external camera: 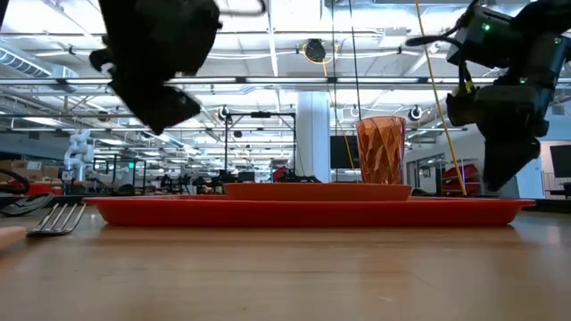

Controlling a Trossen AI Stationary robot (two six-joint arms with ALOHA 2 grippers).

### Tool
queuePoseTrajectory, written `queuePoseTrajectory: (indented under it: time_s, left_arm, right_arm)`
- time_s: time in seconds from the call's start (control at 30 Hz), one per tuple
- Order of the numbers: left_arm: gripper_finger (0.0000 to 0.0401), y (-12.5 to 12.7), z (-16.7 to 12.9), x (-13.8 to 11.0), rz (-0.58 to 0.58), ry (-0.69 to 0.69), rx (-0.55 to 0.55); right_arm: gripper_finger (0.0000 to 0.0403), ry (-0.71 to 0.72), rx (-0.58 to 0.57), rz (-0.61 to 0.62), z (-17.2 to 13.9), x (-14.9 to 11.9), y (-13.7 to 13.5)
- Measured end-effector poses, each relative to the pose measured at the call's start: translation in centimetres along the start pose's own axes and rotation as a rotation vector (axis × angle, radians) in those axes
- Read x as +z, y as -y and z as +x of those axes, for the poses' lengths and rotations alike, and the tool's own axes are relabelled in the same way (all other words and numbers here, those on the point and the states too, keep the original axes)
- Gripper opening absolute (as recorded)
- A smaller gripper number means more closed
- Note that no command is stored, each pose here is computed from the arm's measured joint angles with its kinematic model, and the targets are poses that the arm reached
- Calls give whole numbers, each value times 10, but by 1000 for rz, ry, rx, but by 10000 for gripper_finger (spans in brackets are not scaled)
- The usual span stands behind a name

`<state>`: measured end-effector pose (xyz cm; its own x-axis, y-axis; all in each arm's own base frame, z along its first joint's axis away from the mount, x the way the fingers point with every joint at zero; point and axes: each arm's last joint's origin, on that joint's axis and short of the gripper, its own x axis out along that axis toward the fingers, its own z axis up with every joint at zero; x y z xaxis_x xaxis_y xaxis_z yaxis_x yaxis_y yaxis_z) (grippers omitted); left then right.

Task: Pick and place plate/cup/fork/spoon on tray
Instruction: Move the red tray to the center of the table

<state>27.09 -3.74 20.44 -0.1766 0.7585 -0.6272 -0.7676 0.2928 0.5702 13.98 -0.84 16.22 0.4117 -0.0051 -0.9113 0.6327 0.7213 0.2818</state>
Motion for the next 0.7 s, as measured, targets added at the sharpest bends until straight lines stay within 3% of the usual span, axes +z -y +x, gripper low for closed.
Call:
queuePoseTrajectory:
  time_s: [0.13, 0.4, 0.53, 0.7]
  left_arm:
    - [152, 2, 10, -13, 95, -103, -5]
    - [152, 12, 14, -12, 216, -141, -104]
    - [152, 17, 18, -8, 189, -188, -169]
    - [152, 16, 24, -6, 129, -372, -208]
  right_arm:
    - [164, 106, 97, -68, -5, 9, -7]
    - [164, 444, 476, -322, -42, 34, -31]
    - [164, 580, 601, -415, -63, 41, -40]
    - [164, 703, 704, -551, -91, 47, -51]
